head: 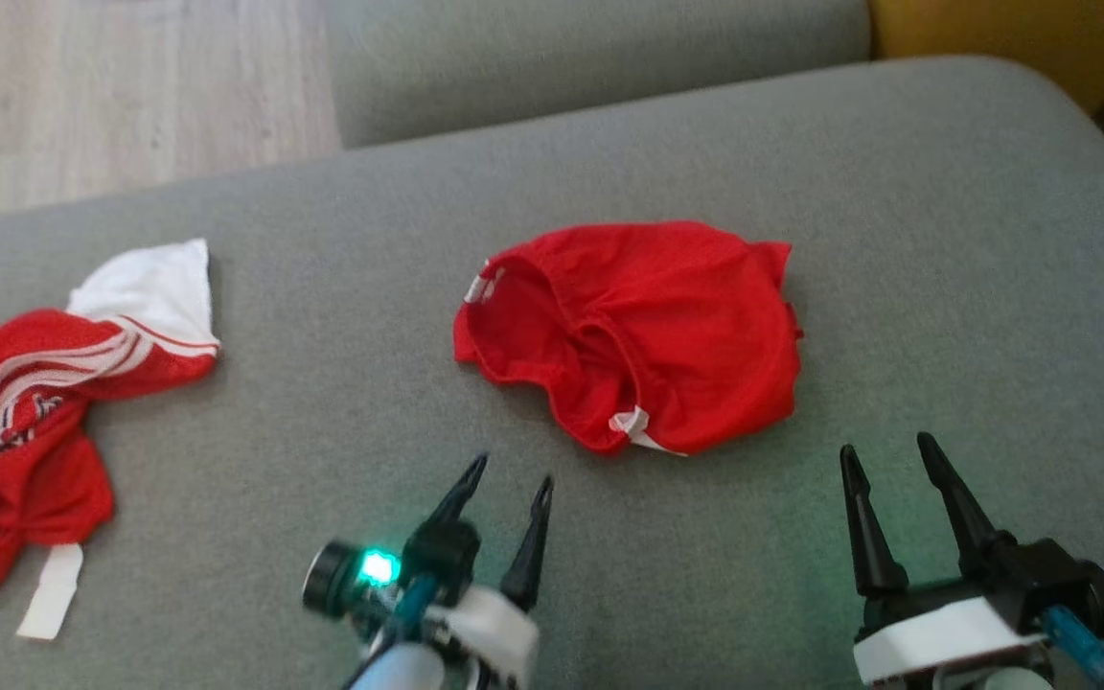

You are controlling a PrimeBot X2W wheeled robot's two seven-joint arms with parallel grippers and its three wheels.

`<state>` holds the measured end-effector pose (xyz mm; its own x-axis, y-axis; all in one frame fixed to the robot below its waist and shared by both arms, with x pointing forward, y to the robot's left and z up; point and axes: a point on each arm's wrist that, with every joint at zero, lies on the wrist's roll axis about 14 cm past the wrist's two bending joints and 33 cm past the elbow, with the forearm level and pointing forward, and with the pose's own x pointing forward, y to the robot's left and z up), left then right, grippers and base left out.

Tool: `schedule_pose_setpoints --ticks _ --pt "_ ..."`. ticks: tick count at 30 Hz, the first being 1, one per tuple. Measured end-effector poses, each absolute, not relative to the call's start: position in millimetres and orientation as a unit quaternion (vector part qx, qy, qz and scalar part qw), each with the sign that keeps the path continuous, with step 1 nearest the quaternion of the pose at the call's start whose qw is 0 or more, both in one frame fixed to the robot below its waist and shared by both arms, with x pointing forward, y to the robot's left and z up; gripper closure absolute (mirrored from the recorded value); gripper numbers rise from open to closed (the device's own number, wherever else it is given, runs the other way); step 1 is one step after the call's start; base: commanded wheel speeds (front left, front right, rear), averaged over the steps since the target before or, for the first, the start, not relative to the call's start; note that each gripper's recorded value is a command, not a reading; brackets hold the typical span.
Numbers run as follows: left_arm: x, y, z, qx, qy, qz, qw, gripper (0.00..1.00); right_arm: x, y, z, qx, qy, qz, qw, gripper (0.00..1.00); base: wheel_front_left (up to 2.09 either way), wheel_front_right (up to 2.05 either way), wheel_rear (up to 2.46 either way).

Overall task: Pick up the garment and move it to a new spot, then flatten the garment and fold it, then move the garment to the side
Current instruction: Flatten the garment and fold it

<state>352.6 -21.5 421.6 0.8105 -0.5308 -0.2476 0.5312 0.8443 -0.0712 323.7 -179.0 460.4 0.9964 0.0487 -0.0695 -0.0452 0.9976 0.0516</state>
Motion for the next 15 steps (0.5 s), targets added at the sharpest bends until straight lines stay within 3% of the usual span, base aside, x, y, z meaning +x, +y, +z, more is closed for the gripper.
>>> schedule_pose_setpoints --ticks 15 --pt "371.0 -90.7 412.0 0.061 0.194 -0.395 0.896 0.00 332.4 -192.8 453.1 0.023 0.050 0.000 0.998 0.00 0.00 0.00 0.00"
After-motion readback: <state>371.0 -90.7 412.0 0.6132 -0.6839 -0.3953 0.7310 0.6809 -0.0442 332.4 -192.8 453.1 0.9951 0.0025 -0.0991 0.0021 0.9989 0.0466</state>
